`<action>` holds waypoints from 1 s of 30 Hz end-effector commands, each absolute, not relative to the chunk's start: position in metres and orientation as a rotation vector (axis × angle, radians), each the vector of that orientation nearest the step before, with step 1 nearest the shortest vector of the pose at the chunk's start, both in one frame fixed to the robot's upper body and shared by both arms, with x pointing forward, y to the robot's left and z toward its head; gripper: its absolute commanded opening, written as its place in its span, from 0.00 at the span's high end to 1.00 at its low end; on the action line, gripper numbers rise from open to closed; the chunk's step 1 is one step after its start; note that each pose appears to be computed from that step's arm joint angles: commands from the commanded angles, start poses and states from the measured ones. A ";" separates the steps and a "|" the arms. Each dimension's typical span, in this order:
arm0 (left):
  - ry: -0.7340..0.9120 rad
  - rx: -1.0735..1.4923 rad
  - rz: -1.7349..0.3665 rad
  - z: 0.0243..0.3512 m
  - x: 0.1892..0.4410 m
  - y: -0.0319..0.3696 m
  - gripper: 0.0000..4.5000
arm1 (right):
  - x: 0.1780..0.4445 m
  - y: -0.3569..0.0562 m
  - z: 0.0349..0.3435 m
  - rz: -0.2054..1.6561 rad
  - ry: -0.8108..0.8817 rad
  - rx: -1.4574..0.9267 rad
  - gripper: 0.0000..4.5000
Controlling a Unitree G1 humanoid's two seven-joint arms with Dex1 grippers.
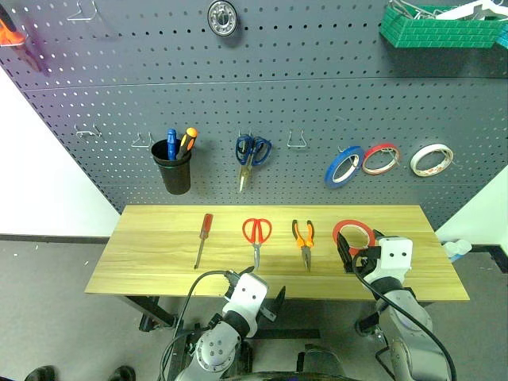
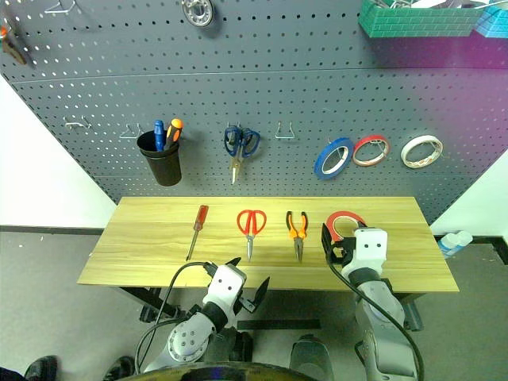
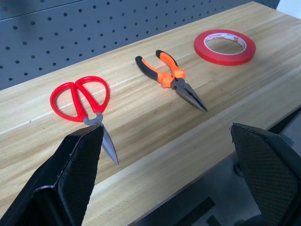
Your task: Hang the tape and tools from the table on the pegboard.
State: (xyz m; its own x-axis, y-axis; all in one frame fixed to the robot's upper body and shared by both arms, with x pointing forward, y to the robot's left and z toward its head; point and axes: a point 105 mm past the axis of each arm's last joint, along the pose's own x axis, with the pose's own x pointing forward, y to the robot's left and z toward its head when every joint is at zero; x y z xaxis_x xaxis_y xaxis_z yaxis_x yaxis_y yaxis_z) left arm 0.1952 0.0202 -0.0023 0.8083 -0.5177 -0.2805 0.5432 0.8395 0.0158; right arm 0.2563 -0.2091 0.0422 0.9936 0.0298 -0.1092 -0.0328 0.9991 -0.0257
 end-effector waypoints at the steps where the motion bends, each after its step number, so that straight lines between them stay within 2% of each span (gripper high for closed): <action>1: 0.131 -0.114 -0.785 0.055 0.158 -0.066 0.00 | 0.260 -0.204 0.058 0.046 0.049 -0.027 0.00; 10: 0.124 -0.107 -0.775 0.056 0.159 -0.064 0.00 | 0.259 -0.203 0.058 0.046 0.049 -0.023 0.00; 18: 0.093 -0.069 -0.713 0.061 0.169 -0.048 0.00 | 0.259 -0.203 0.058 0.047 0.048 -0.026 0.00; 22: 0.048 0.024 -0.443 0.066 0.202 0.019 0.00 | 0.258 -0.203 0.058 0.048 0.049 -0.027 0.00; 23: 0.090 0.095 -0.371 0.049 0.234 0.078 0.00 | 0.257 -0.203 0.058 0.046 0.049 -0.026 0.00; 24: 0.100 0.122 -0.310 0.051 0.256 0.124 0.00 | 0.257 -0.204 0.058 0.045 0.050 -0.025 0.00; 26: 0.068 0.106 -0.205 0.065 0.290 0.189 0.00 | 0.257 -0.204 0.058 0.045 0.050 -0.024 0.00; 30: 0.026 0.038 -0.164 0.076 0.305 0.195 0.00 | 0.257 -0.203 0.058 0.047 0.050 -0.025 0.00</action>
State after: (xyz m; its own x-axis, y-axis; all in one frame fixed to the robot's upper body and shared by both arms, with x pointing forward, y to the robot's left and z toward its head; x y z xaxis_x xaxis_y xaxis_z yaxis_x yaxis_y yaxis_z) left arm 0.3082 0.2155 0.0816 0.9942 -0.1038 -0.0296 0.1062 0.9896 0.0973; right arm 0.2510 -0.2106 0.0410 0.9928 0.0222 -0.1177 -0.0257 0.9993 -0.0283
